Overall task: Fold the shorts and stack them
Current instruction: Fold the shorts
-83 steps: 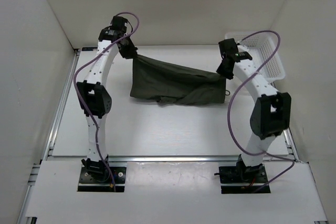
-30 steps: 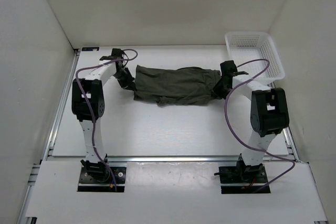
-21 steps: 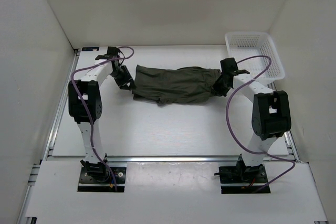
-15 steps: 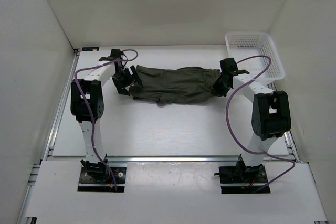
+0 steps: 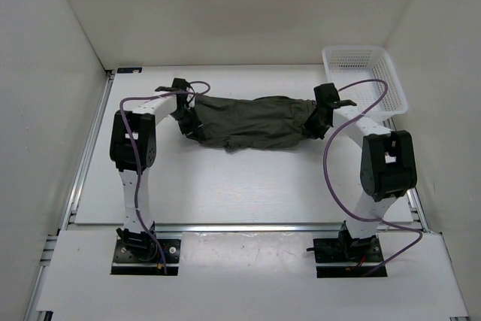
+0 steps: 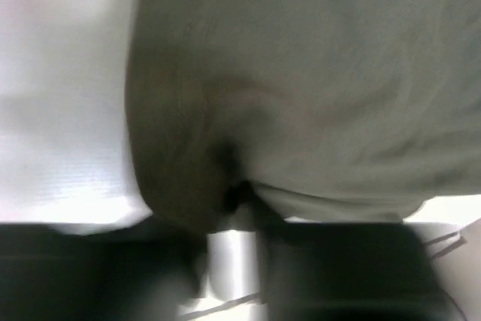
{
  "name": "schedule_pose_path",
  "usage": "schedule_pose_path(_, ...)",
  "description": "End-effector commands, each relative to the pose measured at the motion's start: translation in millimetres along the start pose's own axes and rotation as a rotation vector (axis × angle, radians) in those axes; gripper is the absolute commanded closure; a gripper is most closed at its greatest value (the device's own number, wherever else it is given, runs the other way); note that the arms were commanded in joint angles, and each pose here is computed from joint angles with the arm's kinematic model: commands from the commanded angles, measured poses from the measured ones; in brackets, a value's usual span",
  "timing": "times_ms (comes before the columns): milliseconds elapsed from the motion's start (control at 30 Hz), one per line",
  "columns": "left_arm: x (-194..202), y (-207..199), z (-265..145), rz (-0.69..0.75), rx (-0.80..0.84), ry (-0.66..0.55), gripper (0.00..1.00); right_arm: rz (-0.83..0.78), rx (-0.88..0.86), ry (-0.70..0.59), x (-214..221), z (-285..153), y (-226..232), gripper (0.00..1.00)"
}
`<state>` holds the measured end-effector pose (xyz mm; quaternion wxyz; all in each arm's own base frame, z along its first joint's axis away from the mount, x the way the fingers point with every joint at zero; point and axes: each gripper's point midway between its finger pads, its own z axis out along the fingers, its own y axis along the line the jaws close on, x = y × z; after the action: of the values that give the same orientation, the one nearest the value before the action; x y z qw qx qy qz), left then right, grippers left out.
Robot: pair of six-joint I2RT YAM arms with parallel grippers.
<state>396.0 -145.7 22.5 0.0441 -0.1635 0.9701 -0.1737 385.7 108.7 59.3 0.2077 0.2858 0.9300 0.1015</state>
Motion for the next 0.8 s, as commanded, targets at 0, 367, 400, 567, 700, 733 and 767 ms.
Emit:
schedule_pose_path(0, -21, -7, 0, 0.008, -0.017, -0.071, 0.81, -0.015, -0.015, -0.048, -8, -16, 3, 1.00)
schedule_pose_path(367, -49, 19, -96, -0.030, -0.035, -0.281, 0.90, -0.123, -0.046, -0.133, -31, -53, 12, 1.00)
schedule_pose_path(400, -44, 20, -100, -0.030, -0.034, -0.283, 0.90, -0.123, -0.045, -0.132, -29, -54, 10, 1.00)
schedule_pose_path(567, 11, 69, -93, -0.070, -0.120, -0.211, 0.90, -0.153, -0.006, -0.056, 17, -49, -21, 1.00)
schedule_pose_path(700, 70, 91, -76, -0.087, -0.138, -0.116, 0.90, -0.156, 0.017, 0.044, 80, -47, -50, 1.00)
schedule_pose_path(733, 82, 93, -73, -0.095, -0.142, -0.102, 0.90, -0.155, -0.005, 0.053, 91, -53, -50, 1.00)
schedule_pose_path(767, 94, 93, -71, -0.081, -0.148, -0.085, 0.90, -0.175, 0.017, 0.095, 115, -50, -63, 0.99)
